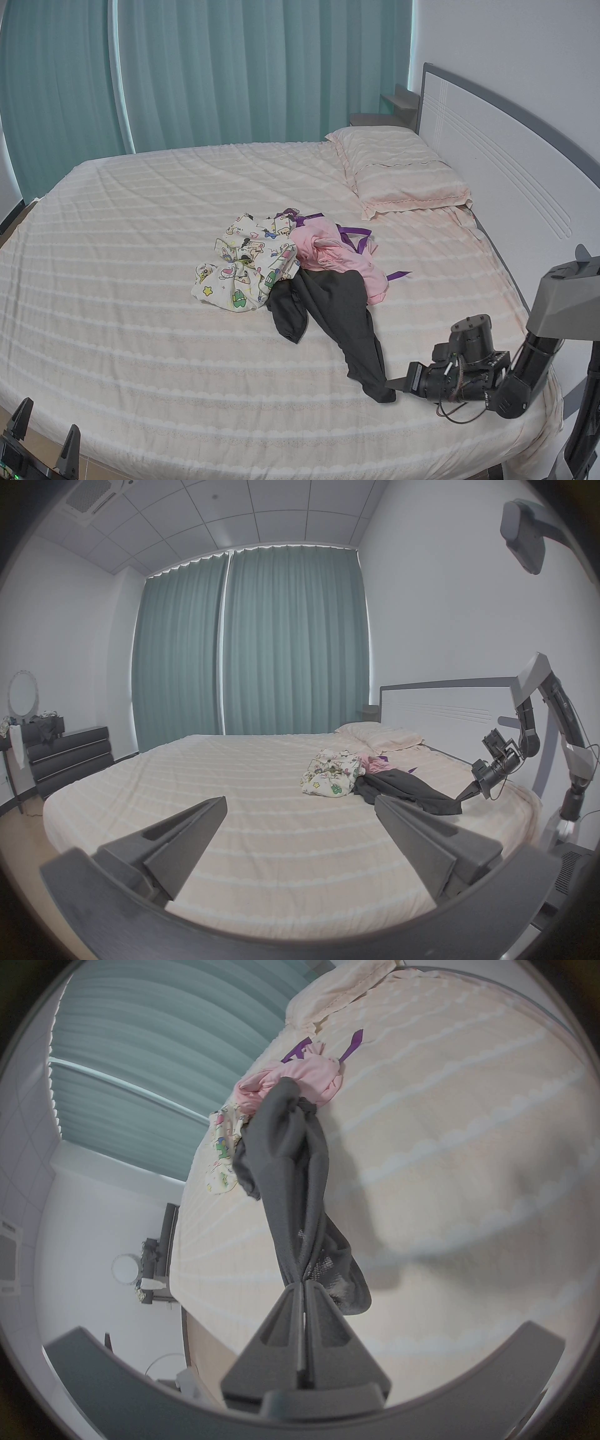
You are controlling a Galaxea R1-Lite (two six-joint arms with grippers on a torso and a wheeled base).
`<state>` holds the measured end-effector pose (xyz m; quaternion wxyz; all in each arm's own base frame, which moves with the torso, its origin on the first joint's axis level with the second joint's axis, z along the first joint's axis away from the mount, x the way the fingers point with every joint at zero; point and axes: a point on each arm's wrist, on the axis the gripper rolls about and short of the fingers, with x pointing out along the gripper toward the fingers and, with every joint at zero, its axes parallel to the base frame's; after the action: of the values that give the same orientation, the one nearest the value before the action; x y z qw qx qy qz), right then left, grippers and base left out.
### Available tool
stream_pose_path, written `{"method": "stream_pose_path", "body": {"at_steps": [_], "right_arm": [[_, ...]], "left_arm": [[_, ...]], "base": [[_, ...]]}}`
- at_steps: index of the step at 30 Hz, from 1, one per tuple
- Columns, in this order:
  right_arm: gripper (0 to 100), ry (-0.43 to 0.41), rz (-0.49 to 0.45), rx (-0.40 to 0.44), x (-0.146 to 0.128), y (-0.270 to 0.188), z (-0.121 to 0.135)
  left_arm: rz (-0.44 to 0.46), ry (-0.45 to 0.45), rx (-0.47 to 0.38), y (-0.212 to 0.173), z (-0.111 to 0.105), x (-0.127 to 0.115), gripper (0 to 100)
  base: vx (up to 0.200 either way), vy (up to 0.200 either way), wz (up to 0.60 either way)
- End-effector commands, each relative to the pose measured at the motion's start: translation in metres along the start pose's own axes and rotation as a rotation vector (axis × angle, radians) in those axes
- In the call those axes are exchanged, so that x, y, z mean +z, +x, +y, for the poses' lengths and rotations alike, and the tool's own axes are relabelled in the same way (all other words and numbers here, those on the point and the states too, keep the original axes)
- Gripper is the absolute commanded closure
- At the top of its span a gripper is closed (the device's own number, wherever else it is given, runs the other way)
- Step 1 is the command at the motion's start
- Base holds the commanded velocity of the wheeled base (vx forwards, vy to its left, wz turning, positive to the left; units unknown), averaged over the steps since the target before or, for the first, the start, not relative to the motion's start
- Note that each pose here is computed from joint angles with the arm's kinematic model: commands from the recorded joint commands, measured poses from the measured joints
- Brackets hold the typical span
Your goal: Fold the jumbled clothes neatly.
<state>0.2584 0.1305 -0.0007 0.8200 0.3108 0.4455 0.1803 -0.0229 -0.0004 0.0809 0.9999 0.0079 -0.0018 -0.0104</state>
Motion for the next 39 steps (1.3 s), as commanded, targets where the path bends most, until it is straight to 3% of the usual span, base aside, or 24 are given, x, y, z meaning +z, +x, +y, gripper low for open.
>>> {"method": "stream_pose_path", "body": {"at_steps": [1,2,4,7,11,14,15,17,24,32,39], "right_arm": [[100,-0.065,-0.021,0.062,-0.016,-0.048,0.001],[100,-0.075,-0.023,0.061,-0.020,-0.053,-0.003],[100,-0.080,-0.030,0.069,-0.025,-0.058,-0.004],[100,-0.078,-0.045,0.087,-0.029,-0.064,-0.006],[100,-0.075,-0.032,0.109,-0.037,-0.072,-0.010],[100,-0.058,-0.049,0.132,-0.038,-0.075,-0.009],[100,-0.058,-0.049,0.132,-0.038,-0.075,-0.009],[100,-0.002,-0.060,0.145,-0.036,-0.076,-0.007],[100,0.037,-0.065,0.146,-0.036,-0.077,-0.007],[100,0.039,-0.070,0.141,-0.036,-0.077,-0.007],[100,0.045,-0.083,0.130,-0.034,-0.077,-0.009]], "left_arm": [[-0.057,0.007,-0.059,-0.003,-0.001,0.007,0],[-0.184,-0.043,-0.085,-0.011,-0.001,0.055,0],[-0.201,-0.120,-0.101,-0.007,-0.001,0.101,0],[-0.106,-0.108,-0.134,0.015,-0.001,0.116,0],[0.110,-0.105,-0.338,0.044,-0.005,0.099,0],[0.265,-0.117,-0.392,0.065,-0.008,0.087,0],[0.265,-0.117,-0.392,0.065,-0.008,0.087,0],[0.386,-0.117,-0.453,0.083,-0.013,0.079,0],[0.590,-0.091,-0.627,0.107,-0.034,0.065,0],[0.761,-0.113,-0.586,0.168,-0.056,0.038,0],[0.801,-0.176,-0.468,0.230,-0.079,-0.004,0]], "base": [[0.000,0.000,0.00],[0.000,0.000,0.00],[0.000,0.000,0.00],[0.000,0.000,0.00],[0.000,0.000,0.00],[0.000,0.000,0.00],[0.000,0.000,0.00],[0.000,0.000,0.00],[0.000,0.000,0.00],[0.000,0.000,0.00],[0.000,0.000,0.00]]}}
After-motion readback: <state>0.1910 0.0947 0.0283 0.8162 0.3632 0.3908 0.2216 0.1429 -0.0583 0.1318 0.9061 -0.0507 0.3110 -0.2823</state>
